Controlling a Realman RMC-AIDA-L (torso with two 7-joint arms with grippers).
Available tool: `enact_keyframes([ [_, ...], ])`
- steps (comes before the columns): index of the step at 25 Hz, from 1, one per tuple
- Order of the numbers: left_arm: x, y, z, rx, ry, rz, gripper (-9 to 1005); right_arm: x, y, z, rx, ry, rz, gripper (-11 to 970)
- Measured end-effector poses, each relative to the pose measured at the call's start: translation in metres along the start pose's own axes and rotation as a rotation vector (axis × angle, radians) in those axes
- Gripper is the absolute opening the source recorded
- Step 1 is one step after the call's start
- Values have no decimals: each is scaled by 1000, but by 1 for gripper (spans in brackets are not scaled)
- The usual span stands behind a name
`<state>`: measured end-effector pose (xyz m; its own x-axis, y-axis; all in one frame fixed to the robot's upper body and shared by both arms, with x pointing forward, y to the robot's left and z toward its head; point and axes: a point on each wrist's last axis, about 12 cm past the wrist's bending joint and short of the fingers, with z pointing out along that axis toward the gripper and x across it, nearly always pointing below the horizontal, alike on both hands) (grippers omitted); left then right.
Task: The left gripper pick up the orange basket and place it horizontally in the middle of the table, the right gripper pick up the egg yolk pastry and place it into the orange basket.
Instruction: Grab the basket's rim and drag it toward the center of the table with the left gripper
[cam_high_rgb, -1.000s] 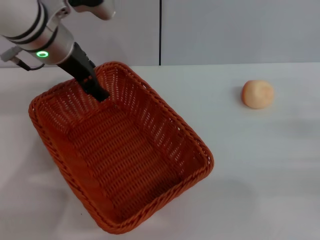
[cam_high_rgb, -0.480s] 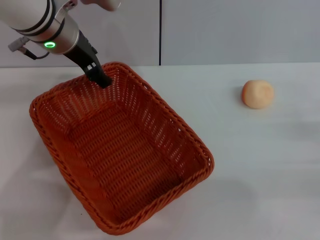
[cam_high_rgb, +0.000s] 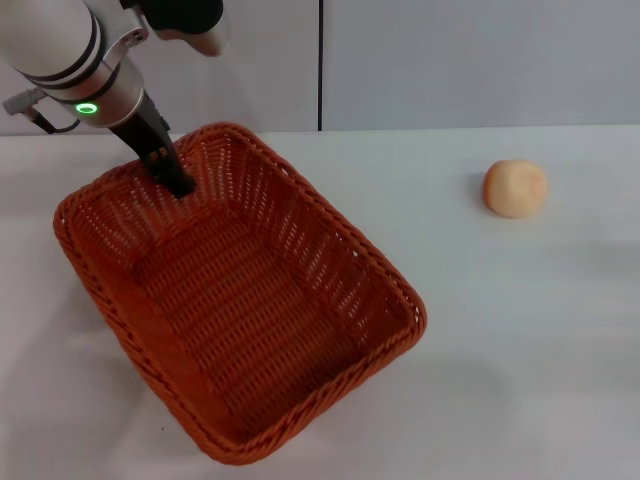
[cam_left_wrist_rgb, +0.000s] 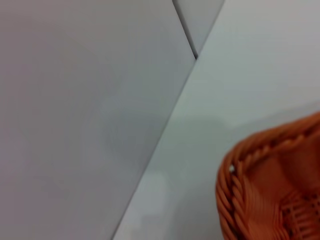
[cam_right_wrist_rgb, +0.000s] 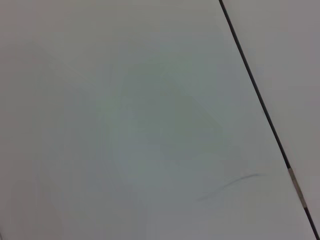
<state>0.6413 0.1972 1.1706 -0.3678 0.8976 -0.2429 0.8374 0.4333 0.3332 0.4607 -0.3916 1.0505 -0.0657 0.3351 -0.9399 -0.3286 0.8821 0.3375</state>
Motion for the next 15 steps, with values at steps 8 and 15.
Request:
enact_keyframes([
  [8, 8, -1, -2, 36, 53, 23, 682, 1, 0, 2, 1, 10, -1, 651],
  [15, 12, -3, -4, 72, 92, 12, 675, 2, -2, 2, 12, 17, -2, 650],
])
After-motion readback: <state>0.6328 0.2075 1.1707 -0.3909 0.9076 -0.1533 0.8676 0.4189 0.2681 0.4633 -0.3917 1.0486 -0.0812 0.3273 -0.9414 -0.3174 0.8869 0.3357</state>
